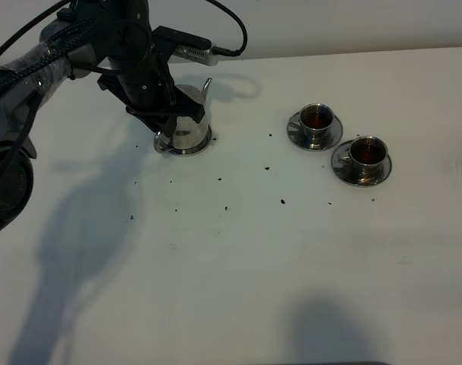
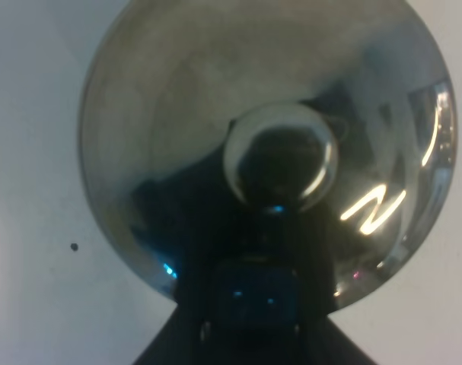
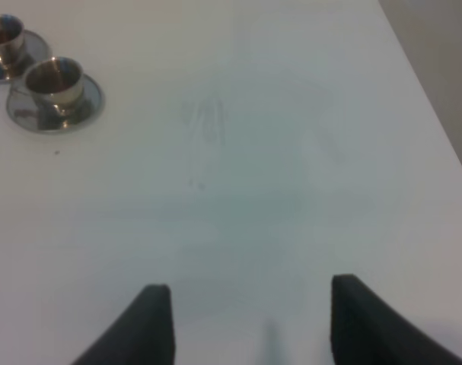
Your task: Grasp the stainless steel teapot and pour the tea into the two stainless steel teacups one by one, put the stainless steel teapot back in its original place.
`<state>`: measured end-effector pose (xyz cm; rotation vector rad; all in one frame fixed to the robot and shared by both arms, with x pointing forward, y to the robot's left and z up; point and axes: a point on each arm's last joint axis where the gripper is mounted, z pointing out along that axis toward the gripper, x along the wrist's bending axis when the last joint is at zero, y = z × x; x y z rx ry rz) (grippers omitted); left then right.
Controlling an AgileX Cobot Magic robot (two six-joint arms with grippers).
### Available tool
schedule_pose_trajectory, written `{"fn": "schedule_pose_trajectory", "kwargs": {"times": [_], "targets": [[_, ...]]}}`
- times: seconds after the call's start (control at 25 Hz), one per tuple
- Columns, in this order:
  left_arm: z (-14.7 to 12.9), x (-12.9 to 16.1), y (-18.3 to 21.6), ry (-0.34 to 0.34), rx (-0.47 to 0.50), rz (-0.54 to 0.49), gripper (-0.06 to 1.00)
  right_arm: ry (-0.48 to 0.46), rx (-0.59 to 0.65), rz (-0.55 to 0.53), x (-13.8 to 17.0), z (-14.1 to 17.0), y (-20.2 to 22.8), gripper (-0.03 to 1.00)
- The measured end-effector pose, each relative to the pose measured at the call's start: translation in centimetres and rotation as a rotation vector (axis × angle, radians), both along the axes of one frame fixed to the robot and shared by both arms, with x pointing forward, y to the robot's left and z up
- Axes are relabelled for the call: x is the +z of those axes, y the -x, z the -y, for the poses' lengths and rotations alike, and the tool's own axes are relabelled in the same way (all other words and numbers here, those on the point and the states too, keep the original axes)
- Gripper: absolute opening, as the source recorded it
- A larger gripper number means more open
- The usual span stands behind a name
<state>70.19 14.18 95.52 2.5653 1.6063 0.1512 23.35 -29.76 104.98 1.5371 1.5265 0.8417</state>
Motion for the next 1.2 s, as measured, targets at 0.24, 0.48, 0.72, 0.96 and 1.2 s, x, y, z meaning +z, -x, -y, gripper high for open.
{"fn": "schedule_pose_trajectory", "kwargs": {"times": [0.24,0.48,0.72,0.96,1.2], "targets": [[-0.1,0.0,0.3,-0.01,0.0,-0.029,0.31,0.0,0.0,0.0,0.0,0.0,0.0,0.45],[-0.1,0.0,0.3,-0.015,-0.002,-0.032,0.4,0.0,0.0,0.0,0.0,0.0,0.0,0.45],[-0.2,0.6,0.4,-0.012,-0.002,-0.026,0.41,0.0,0.0,0.0,0.0,0.0,0.0,0.45],[-0.4,3.5,1.1,-0.002,-0.004,0.004,0.43,0.0,0.0,0.0,0.0,0.0,0.0,0.45],[-0.7,6.4,1.9,0.015,-0.007,0.053,0.44,0.0,0.0,0.0,0.0,0.0,0.0,0.45]]}}
